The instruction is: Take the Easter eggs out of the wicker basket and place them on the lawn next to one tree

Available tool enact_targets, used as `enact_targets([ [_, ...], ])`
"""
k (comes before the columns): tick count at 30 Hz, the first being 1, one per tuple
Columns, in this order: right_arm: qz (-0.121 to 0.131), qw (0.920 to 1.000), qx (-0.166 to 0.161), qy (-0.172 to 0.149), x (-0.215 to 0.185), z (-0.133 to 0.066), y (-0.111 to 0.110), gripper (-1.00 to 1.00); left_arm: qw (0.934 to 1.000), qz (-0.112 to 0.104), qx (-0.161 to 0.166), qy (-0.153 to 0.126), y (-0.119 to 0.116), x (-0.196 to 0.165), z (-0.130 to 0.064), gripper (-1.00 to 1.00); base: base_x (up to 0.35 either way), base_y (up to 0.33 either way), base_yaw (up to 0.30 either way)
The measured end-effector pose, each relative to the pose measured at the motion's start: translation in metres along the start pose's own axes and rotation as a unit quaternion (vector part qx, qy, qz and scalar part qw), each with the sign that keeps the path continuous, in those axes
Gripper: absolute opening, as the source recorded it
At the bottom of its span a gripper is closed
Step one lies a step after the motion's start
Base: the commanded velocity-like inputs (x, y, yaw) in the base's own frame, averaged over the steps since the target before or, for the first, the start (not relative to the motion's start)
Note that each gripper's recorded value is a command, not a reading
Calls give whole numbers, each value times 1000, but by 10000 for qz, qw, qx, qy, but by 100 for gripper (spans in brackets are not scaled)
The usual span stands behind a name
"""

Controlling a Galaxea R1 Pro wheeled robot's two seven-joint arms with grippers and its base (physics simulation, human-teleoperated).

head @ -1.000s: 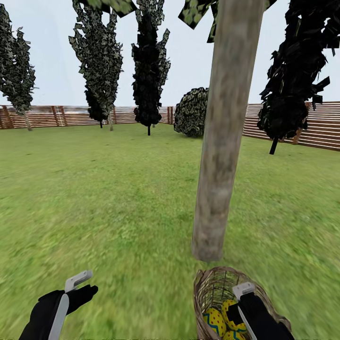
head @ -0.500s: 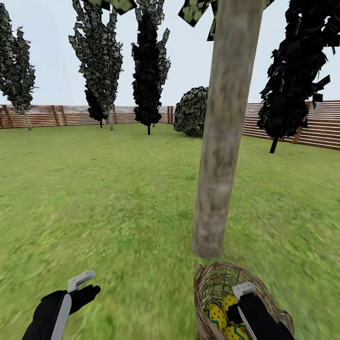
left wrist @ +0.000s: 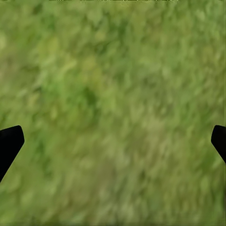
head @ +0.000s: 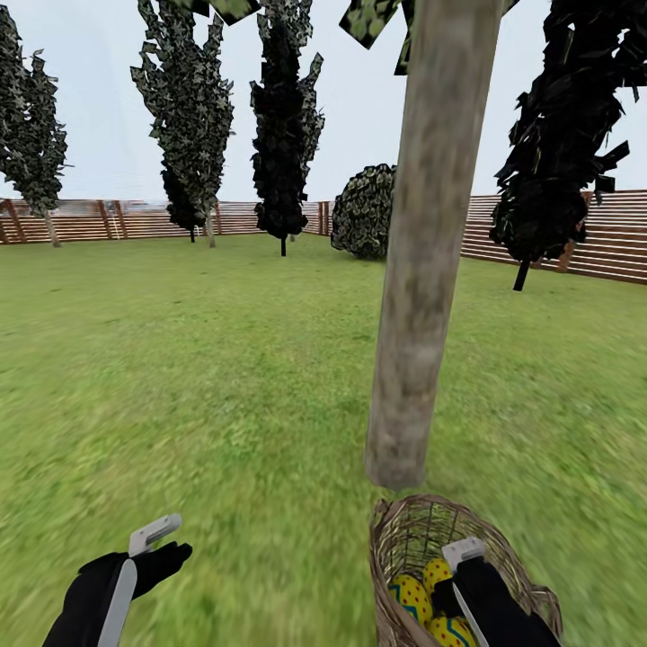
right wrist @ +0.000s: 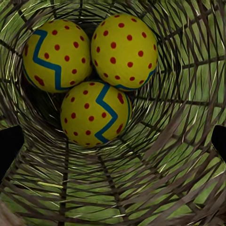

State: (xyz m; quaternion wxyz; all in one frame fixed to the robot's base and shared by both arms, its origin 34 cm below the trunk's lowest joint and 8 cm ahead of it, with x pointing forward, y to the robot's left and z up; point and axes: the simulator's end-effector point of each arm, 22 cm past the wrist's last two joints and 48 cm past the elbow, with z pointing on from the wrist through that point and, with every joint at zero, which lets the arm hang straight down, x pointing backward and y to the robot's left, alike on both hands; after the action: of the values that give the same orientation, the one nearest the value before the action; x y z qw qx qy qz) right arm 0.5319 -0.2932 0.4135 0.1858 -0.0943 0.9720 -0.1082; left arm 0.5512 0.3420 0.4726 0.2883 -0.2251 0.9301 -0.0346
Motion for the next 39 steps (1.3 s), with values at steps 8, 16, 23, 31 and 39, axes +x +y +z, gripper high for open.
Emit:
enact_targets([
  [8,-2,10000,0,-1,0,0,0,100,10000,2,12,0,-2,0,0,100,289,0,0],
  [16,-9,10000,-2,0,1,2,1,100,9999,141,72,9,-12,3,2,100,30,0,0],
  [23,-22,10000,-14,-4,9,14,7,100,9999,142,64,2,-6,13,13,100,0,0,0],
  [31,-20,10000,-25,-6,19,29,13,100,9999,139,63,-4,0,25,25,100,0,0,0],
  [39,-20,10000,-25,-13,29,43,18,100,9999,138,66,-4,5,38,37,100,0,0,0],
])
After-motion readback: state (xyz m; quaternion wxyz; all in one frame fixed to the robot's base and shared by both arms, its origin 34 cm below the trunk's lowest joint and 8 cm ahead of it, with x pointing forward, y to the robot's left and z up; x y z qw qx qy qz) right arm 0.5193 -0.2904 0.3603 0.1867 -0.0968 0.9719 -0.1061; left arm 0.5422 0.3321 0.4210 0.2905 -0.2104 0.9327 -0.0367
